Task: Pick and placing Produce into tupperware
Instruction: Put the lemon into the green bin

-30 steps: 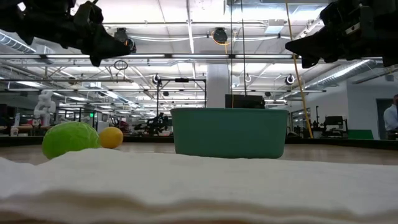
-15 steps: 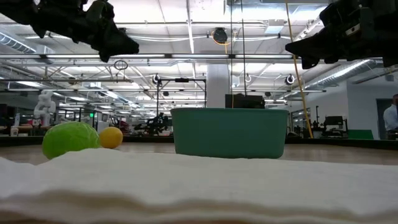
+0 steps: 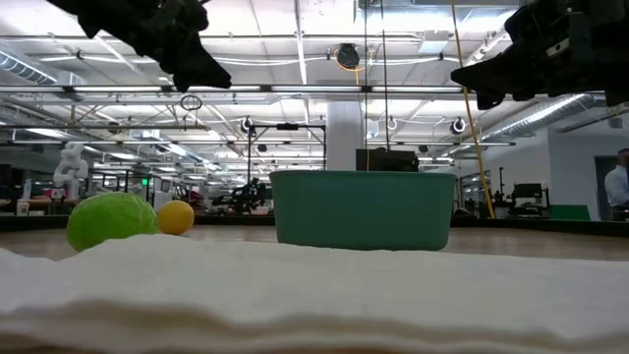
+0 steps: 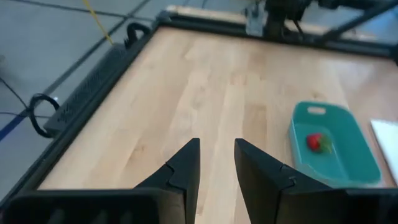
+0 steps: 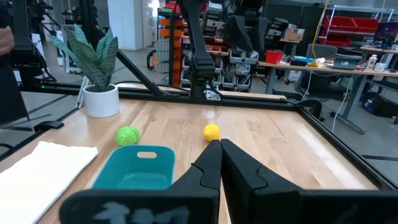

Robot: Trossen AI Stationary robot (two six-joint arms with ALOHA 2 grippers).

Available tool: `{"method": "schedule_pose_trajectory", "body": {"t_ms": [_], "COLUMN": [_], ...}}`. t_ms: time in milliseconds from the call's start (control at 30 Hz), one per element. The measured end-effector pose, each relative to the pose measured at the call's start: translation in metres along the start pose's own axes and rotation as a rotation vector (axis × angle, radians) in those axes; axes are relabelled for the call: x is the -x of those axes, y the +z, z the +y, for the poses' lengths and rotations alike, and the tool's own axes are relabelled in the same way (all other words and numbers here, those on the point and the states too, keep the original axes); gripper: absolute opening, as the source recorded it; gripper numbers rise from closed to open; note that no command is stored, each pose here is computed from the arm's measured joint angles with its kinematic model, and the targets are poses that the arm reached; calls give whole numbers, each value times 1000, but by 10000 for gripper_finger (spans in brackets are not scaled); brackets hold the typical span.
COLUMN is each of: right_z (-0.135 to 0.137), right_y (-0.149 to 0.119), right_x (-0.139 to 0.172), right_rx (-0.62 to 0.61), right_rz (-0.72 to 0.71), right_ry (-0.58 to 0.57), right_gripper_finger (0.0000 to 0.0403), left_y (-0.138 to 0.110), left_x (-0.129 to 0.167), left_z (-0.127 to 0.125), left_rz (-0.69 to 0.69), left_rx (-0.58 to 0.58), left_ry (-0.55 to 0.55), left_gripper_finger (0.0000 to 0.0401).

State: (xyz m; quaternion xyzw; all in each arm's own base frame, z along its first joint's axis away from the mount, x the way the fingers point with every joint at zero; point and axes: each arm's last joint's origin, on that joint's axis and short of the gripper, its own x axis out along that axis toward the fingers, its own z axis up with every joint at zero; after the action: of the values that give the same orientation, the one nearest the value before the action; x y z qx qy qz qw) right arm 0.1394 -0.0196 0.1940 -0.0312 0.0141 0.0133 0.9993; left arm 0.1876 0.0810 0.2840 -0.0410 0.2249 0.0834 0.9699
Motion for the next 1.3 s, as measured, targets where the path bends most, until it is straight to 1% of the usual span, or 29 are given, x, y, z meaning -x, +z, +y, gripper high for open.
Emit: {"method": "schedule_pose_trajectory", "body": {"t_ms": [133,300,467,567,667,1000,1167,1300], "right_z": [0,0,0,0,0,0,0,0], "right_y": [0,-1,-1,-1,-1,-1,-1,-1], "right_x": [0,0,0,0,0,0,0,0], "right_rx": [0,-1,2,2,2,2,2,2], "right_rz": [1,8,8,8,8,8,8,11], "right_ry": [0,1,1,1,0,0,0,0], "right_gripper_finger": [0,0,0,0,0,0,0,0], "left_y": [2,-1,1,9,18,43,50,48], "left_x": [-7,-15,-21,-21,-19,-12,-21,-32], "left_z": [1,0,-3,-2,-1,-1,-2,-4], "left_rz": [82,183,247,288,337,503,552,607], "left_rx": [-50,-104,-170,-167,-150,-152,-176,-185], "left_ry": [-53,-79,-98,-56,-43,-59,-87,-115], "left_gripper_finger": [104,104,104,104,104,104,104,104]}}
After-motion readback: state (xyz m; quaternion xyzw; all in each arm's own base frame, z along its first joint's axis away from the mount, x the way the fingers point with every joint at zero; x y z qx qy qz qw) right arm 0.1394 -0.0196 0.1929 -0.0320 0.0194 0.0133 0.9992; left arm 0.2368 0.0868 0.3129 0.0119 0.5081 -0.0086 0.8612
